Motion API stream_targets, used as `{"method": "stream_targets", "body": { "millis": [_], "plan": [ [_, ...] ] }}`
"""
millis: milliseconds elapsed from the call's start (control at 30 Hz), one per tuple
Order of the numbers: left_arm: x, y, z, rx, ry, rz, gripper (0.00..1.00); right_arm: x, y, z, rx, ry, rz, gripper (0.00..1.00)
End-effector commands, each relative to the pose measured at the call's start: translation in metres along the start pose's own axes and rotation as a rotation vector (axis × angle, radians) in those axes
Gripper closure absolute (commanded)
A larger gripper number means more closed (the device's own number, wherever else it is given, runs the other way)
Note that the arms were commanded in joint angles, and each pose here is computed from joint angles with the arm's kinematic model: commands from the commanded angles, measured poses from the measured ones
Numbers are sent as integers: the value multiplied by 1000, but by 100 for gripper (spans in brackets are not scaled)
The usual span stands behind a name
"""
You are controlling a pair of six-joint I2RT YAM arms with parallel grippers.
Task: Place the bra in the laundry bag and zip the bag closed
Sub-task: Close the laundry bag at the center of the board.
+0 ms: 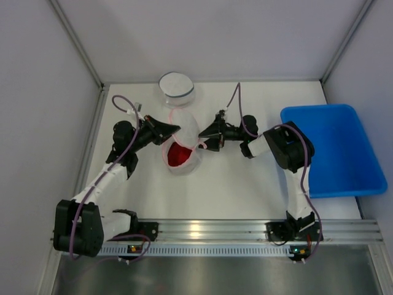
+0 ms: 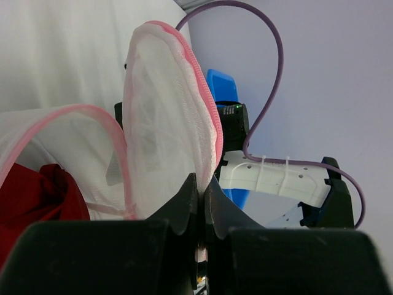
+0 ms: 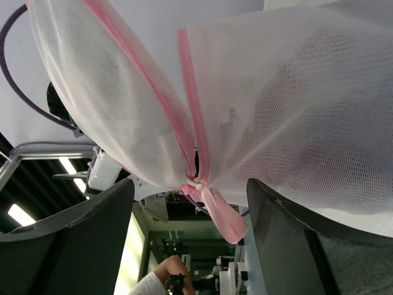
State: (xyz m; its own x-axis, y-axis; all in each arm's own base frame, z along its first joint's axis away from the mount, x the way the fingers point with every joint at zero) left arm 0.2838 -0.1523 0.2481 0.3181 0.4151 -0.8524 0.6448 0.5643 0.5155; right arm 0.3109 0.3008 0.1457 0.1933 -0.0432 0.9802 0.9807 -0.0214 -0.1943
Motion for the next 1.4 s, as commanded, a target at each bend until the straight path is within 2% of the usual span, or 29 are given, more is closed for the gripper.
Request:
{"method": "stream_targets", "body": {
  "millis": [0,367,467,500,567,600,633,700,767,833,867,933,967,1033,1067,1167,1333,1367],
  "plan": [
    [-11,5,-6,-55,-64,7,100,26,-5,10,39,115,-163,27],
    [18,-20,-17,-36,22,-53,100,43,-4,15,54,160,-172,55],
    [30,-24,-18,-36,56,-60,100,44,-5,15,65,158,-172,66],
    [33,-25,-19,-37,65,-61,100,43,-6,15,67,156,-172,75],
    [42,-26,-21,-37,91,-59,100,41,-6,14,71,148,-170,85],
    [44,-26,-22,-36,95,-58,100,40,-6,14,70,143,-165,97],
    [46,-24,-24,-41,100,-50,100,39,-5,13,69,139,-160,100],
    [45,-23,-26,-30,86,-21,99,38,-5,12,66,133,-161,100],
    [45,-16,-30,-32,73,30,92,39,-5,9,59,132,-168,100],
    [43,-9,-32,2,78,48,79,38,-5,3,41,120,-158,100],
    [43,-4,-33,13,82,128,68,37,-5,1,31,116,-170,100],
    [36,6,-35,69,138,176,60,30,-3,-7,-17,91,-134,100],
    [35,8,-38,85,150,277,57,34,-5,-9,-30,91,-145,100],
    [34,14,-46,87,237,337,53,30,-5,-16,-63,79,-144,100],
    [38,16,-49,96,262,411,52,33,-6,-18,-71,80,-149,100],
    [51,8,-55,173,314,472,52,36,-6,-21,-83,88,-162,100],
    [79,-13,-54,335,375,431,57,37,-7,-23,-69,100,-166,100],
    [91,-20,-53,382,405,384,57,38,-7,-24,-66,103,-164,100]
  ]
}}
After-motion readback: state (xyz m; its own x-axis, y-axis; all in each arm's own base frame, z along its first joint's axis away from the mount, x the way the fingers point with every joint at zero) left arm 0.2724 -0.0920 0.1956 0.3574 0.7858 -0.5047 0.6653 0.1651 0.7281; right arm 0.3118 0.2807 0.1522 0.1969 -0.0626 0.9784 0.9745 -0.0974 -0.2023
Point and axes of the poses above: each gripper's point midway between its finger pads, its own z axis out along the fingers, its own x axis along the line the jaws close on, y = z × x, the point moved 5 cm from there along -z, back along the fingers, and after that the axes turned 10 degrees about z, right-handed, at the moved point
